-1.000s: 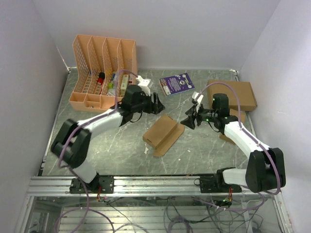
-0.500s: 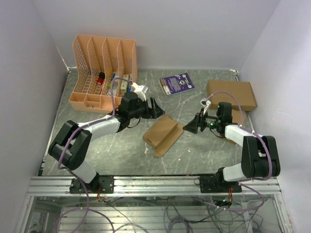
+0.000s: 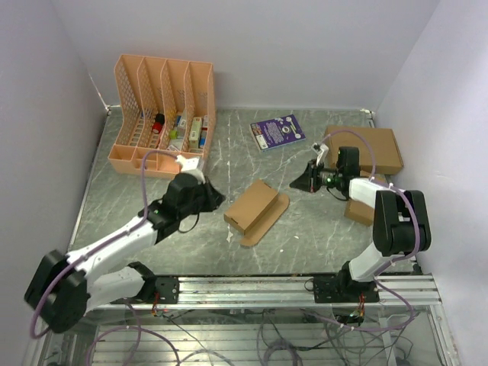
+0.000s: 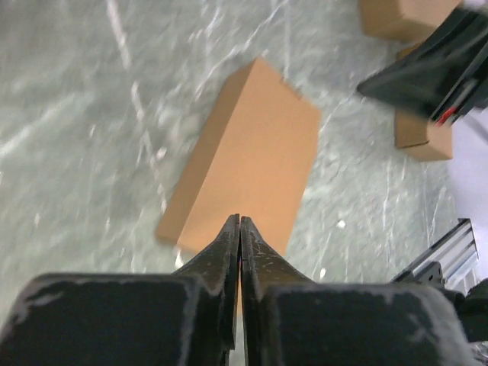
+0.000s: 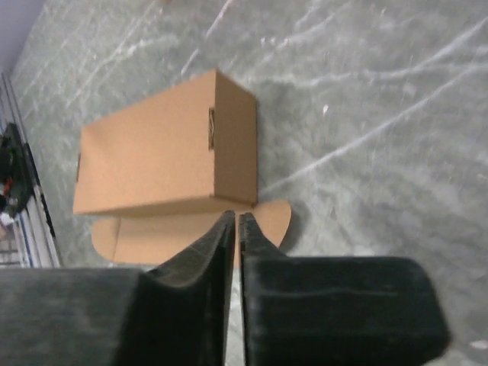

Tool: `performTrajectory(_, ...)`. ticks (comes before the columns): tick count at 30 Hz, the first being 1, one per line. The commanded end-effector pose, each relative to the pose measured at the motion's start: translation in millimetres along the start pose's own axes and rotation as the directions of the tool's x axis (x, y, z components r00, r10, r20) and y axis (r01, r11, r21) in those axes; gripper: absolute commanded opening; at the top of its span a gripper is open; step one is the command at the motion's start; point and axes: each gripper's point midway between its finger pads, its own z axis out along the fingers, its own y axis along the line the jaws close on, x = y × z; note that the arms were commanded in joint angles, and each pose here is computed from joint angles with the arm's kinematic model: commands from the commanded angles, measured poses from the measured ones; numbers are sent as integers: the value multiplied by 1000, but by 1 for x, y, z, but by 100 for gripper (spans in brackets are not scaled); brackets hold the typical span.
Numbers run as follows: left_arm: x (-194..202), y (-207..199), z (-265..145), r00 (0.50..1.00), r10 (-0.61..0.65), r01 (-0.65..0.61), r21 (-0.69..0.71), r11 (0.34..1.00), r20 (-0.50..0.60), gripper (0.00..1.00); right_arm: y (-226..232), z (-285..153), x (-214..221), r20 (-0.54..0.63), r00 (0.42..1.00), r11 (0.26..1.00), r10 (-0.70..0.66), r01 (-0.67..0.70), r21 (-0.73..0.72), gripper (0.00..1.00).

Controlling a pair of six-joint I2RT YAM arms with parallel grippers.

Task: Fold the paper box

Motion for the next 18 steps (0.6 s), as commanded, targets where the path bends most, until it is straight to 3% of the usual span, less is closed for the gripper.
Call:
performTrajectory(1, 37, 32, -29, 990, -132, 125, -109, 986, -54, 7, 1, 5, -19, -38, 987, 988, -153, 151, -43, 0)
performTrajectory(4, 58, 42, -39, 983, -136, 119, -139, 983, -125, 7, -12, 15, -24, -71, 977, 977, -203, 207, 58, 0)
performTrajectory(8, 78, 45, -34, 975, -173, 158, -112, 981, -141, 7, -11, 36, -15, -175, 956, 963, -236, 254, 90, 0)
performTrajectory(13, 100, 65, -16, 968, -164, 129, -184, 975, -189, 7, -8, 44, -12, -186, 955, 958, -232, 257, 126, 0)
performTrajectory(18, 99, 62, 5, 971, -135, 103, -162, 981, -198, 7, -15, 42, -5, -218, 948, 949, -232, 270, 163, 0)
